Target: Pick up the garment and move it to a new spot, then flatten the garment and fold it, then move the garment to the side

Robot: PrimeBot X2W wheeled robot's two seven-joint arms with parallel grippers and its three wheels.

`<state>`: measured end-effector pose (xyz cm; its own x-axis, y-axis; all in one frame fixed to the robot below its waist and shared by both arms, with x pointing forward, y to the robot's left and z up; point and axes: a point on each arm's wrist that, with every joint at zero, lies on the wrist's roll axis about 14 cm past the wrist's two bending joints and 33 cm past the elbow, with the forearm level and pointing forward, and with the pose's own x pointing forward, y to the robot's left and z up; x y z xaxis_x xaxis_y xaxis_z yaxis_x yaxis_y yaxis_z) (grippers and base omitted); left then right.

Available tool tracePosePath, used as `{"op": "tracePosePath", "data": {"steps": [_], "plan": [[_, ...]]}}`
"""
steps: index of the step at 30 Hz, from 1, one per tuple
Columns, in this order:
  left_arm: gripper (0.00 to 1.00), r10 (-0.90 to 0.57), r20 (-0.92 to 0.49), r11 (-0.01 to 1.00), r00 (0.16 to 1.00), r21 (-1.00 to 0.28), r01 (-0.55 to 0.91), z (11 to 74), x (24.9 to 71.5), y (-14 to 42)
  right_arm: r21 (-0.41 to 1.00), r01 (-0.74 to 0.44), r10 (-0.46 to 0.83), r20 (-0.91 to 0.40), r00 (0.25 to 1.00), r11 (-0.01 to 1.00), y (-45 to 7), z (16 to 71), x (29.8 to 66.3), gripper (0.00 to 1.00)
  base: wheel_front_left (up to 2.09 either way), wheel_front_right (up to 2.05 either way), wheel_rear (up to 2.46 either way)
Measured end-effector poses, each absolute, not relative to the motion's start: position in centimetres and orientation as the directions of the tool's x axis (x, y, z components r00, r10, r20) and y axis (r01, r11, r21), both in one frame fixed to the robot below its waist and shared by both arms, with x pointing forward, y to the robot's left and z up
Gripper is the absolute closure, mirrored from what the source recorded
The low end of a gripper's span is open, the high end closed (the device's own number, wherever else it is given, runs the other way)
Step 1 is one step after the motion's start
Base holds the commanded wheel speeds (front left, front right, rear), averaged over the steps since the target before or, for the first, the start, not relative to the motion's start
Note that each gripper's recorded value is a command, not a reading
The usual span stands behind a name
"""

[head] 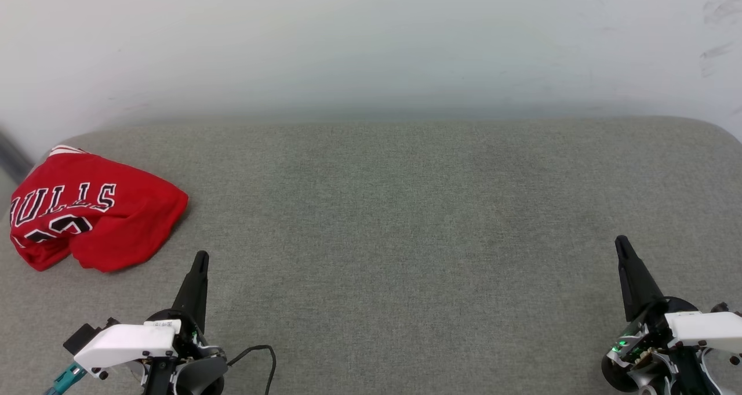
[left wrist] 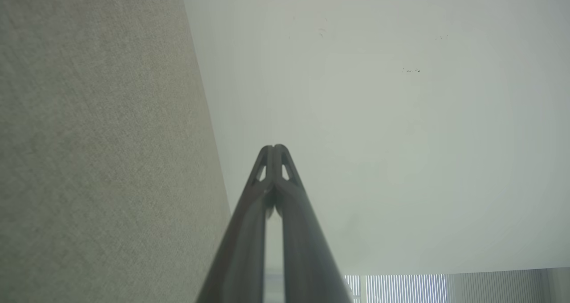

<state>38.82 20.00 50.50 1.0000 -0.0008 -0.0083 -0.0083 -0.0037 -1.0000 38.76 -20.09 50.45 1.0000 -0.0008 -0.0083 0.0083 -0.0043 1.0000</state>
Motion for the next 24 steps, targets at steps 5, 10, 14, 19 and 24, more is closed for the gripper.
{"op": "tracePosePath", "data": {"steps": [5,10,14,19,24], "plan": [[1.0,-0.001,-0.008,-0.004,1.0,-1.0,-0.008,50.5,38.82,20.0,1.0,0.008,-0.001,-0.008,1.0,-0.004,-20.09,50.45,38.76,1.0,0.0,0.0,0.0],[1.0,-0.001,-0.008,-0.004,1.0,-1.0,-0.008,50.5,38.82,20.0,1.0,0.008,-0.001,-0.008,1.0,-0.004,-20.08,50.45,38.76,1.0,0.0,0.0,0.0],[1.0,-0.001,-0.008,-0.004,1.0,-1.0,-0.008,50.5,38.82,20.0,1.0,0.008,-0.001,-0.008,1.0,-0.004,-20.08,50.46,38.75,1.0,0.0,0.0,0.0],[1.0,-0.001,-0.008,-0.004,1.0,-1.0,-0.008,50.5,38.82,20.0,1.0,0.008,-0.001,-0.008,1.0,-0.004,-20.08,50.45,38.76,1.0,0.0,0.0,0.0],[1.0,-0.001,-0.008,-0.004,1.0,-1.0,-0.008,50.5,38.82,20.0,1.0,0.008,-0.001,-0.008,1.0,-0.004,-20.08,50.46,38.76,1.0,0.0,0.0,0.0]]}}
